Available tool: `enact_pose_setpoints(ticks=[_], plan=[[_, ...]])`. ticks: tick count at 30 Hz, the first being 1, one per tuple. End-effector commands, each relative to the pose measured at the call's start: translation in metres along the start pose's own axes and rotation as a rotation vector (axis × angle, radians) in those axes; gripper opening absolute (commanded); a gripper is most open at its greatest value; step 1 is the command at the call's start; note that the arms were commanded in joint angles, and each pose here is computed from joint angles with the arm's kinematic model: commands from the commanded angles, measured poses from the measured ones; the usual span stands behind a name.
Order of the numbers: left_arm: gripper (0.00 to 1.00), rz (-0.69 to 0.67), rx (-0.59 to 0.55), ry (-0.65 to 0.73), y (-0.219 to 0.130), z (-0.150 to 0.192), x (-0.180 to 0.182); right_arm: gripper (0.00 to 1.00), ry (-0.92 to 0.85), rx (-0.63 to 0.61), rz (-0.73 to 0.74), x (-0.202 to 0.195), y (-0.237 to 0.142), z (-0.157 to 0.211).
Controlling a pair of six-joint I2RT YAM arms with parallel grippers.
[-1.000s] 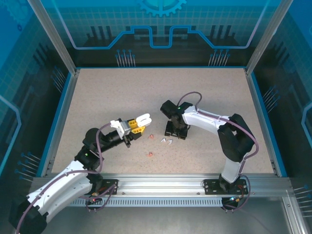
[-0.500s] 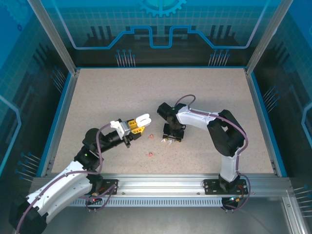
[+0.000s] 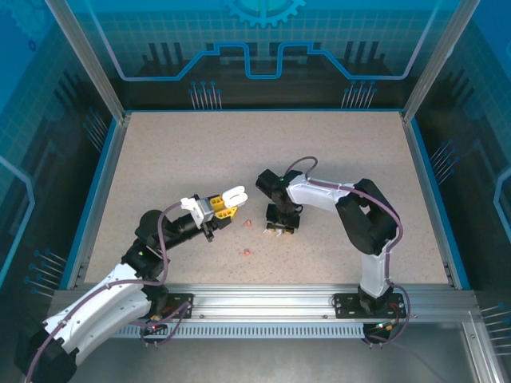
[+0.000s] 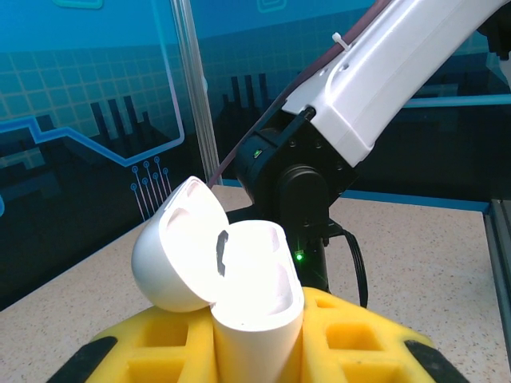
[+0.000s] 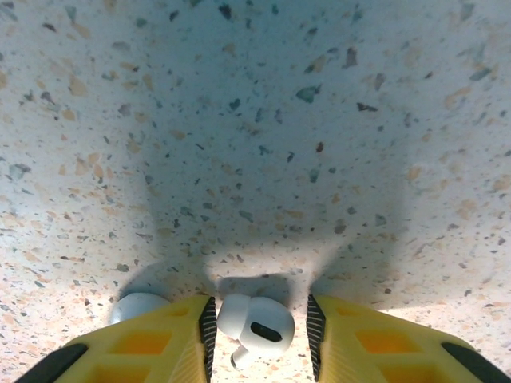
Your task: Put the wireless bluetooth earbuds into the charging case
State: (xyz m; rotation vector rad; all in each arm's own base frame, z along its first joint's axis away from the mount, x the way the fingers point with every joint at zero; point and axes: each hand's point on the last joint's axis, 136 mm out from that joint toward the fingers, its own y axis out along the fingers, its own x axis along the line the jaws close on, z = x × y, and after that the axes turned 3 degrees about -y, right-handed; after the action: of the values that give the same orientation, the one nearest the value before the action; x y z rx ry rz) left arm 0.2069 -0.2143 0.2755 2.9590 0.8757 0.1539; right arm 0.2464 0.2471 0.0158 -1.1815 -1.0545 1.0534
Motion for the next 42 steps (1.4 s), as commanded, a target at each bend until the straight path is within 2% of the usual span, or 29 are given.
enact_pose_setpoints(ticks=[1, 12, 18, 25, 33, 42], plan=[[0.00, -0.010, -0.001, 0.014, -0.001, 0.001, 0.000, 0.36, -0.006, 0.025, 0.018, 0.004, 0.005, 0.005], [0.00, -0.009, 0.001, 0.014, -0.001, 0.001, 0.000, 0.30, -0.031, 0.005, 0.028, 0.002, 0.004, 0.003], [0.00, -0.011, 0.008, 0.003, 0.000, 0.003, 0.001, 0.29, -0.105, -0.099, 0.043, -0.001, -0.013, -0.006], [0.00, 0.001, 0.023, -0.063, 0.007, 0.010, 0.002, 0.25, -0.241, -0.296, 0.054, -0.002, -0.048, -0.018], [0.00, 0.017, 0.058, -0.155, 0.022, 0.021, 0.005, 0.22, -0.438, -0.618, 0.046, 0.001, -0.111, -0.029], [0.00, 0.029, 0.060, -0.264, 0.045, 0.025, 0.010, 0.21, -0.598, -0.957, -0.138, 0.007, -0.193, -0.025]])
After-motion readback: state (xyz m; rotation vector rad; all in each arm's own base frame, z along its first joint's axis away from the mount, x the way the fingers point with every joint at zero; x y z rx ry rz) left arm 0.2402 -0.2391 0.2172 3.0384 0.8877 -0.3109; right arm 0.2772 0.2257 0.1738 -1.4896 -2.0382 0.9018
